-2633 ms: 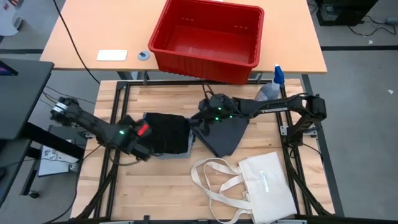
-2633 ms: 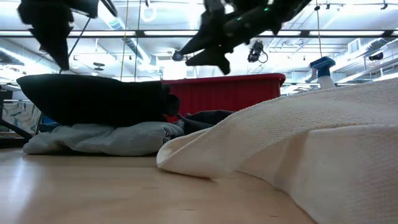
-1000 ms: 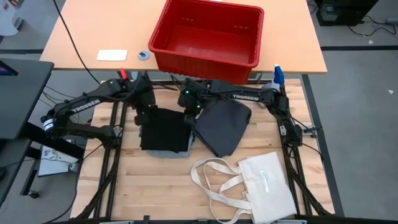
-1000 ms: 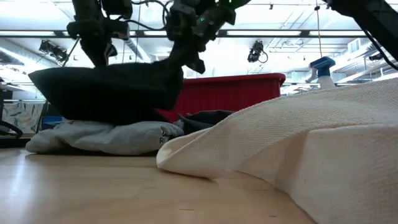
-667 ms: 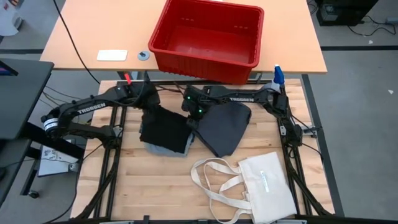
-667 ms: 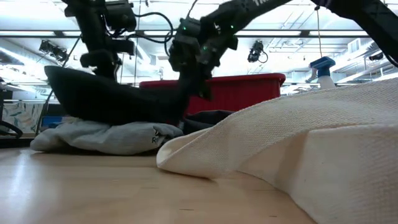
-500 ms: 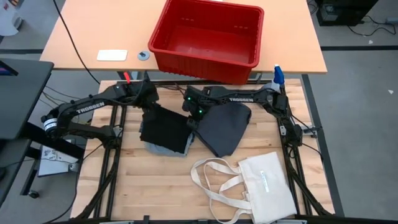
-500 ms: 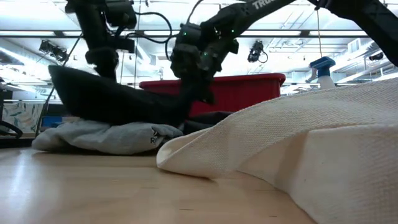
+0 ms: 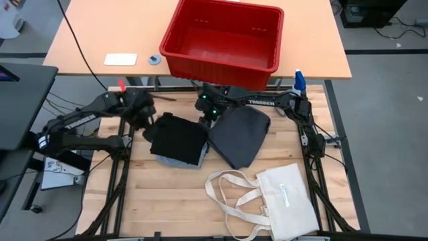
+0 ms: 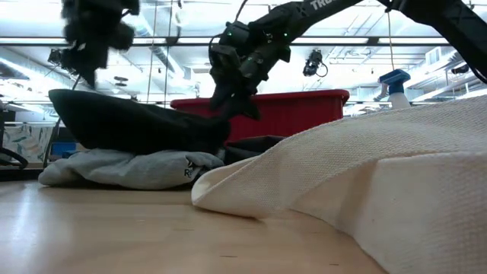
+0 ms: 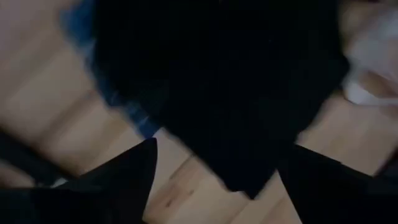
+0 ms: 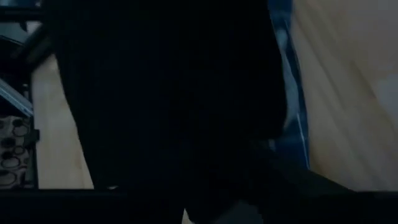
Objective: Fold laundry
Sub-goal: Fold the black shirt, then stack the black shirt on top of the dark blue shirt
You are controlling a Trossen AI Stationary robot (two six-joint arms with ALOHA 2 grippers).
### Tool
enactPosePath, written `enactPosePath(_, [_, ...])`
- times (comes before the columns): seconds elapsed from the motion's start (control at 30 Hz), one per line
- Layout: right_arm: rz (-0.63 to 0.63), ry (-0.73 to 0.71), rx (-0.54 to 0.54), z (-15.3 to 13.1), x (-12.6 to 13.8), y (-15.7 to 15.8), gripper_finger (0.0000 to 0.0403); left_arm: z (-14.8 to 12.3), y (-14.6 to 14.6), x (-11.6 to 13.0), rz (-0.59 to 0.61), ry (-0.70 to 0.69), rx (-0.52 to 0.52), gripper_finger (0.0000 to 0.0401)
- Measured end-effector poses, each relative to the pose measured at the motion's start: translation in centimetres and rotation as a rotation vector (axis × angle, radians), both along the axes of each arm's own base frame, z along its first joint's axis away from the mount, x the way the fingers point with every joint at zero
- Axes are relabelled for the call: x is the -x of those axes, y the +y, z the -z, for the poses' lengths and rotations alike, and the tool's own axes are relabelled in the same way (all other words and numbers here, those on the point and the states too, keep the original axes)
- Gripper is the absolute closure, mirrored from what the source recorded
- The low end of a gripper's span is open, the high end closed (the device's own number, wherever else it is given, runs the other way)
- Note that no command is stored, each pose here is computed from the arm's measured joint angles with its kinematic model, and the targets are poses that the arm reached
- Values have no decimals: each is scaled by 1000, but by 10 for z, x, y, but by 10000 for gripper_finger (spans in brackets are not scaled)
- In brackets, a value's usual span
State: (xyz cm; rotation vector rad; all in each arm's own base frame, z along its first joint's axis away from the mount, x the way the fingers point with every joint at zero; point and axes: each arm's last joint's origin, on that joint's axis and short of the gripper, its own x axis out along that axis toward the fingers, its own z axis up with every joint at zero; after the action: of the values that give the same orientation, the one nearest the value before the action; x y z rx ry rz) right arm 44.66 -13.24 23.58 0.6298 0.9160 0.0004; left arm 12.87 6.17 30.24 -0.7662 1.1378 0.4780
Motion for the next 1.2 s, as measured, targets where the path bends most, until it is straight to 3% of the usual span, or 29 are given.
enactPosePath(0.13, [-29, -51, 8, -3, -7, 10, 236, 39, -2, 15, -183, 34, 76, 60])
enactPosePath(0.3, [-61, -81, 19, -5, -11, 20, 237, 73, -2, 15, -307, -26, 129, 48])
enactPosePath(0.47, [-48, -93, 57, -6, -14, 22, 237, 96, 2, 4, -350, -183, 173, 36])
enactPosePath(0.6, [-47, -101, 81, -6, -14, 21, 237, 115, 3, -4, -350, -320, 279, 35])
enactPosePath(0.7, [-47, -96, 80, -6, -14, 21, 237, 115, 4, -11, -314, -445, 353, 35])
enactPosePath(0.93, [-95, -99, 45, -5, -13, 23, 237, 93, 6, -20, -238, -678, 406, 35])
enactPosePath(1.1, [-125, -97, 40, -5, -12, 25, 237, 87, 1, -23, -263, -723, 400, 39])
enactPosePath(1.2, [-121, -100, 35, -8, -13, 27, 238, 91, -4, -26, -306, -676, 366, 39])
